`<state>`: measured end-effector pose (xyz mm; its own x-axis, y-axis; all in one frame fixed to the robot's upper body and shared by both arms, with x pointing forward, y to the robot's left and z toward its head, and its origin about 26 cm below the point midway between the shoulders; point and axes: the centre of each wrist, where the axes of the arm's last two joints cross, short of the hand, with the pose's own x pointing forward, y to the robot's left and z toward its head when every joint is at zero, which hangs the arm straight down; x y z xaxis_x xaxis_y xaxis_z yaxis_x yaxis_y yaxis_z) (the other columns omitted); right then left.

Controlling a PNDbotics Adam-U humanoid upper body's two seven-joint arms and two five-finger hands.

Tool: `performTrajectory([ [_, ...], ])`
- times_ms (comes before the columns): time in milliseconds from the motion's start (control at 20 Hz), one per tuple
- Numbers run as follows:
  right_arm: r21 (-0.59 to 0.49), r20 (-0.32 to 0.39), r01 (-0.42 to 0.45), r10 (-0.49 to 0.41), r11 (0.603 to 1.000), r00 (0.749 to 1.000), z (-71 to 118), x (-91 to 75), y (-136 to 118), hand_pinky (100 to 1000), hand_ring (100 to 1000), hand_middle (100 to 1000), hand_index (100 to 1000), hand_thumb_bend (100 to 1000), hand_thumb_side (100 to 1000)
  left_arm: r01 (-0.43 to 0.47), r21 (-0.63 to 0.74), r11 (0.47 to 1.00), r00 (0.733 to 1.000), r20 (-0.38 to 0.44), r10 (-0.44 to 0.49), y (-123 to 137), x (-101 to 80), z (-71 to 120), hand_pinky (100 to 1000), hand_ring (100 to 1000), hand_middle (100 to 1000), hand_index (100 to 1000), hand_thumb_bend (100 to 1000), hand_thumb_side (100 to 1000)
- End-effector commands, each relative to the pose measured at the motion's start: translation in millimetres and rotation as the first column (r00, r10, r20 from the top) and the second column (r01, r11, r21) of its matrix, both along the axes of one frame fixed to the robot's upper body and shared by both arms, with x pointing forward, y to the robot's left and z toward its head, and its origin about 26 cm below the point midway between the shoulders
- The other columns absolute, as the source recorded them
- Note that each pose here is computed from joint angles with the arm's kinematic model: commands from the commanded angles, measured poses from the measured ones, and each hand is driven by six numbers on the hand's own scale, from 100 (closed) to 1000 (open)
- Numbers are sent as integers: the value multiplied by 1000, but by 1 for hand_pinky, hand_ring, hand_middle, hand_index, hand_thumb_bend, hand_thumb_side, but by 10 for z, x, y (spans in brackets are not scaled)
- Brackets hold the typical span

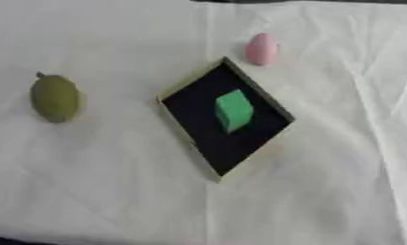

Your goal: Pick up objects on the table and place them in the box.

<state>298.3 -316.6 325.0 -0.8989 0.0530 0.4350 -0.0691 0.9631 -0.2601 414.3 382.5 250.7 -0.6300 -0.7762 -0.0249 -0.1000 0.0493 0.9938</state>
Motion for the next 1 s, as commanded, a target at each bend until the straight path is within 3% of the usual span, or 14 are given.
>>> performTrajectory([
  [50,-34,32,13,-12,999,999,110,-40,-23,939,761,614,770,100,563,18,52,998,999,48,-21,16,-29,193,940,904,834,938,100,191],
  [500,-39,36,10,-8,999,999,124,-38,-18,940,761,613,770,100,562,103,111,988,994,33,-107,-82,-4,244,949,910,839,936,100,205],
  [1000,-44,34,5,-4,999,999,125,-29,-16,942,761,612,771,100,561,157,173,972,987,-49,-150,-212,43,244,949,910,843,950,100,228],
])
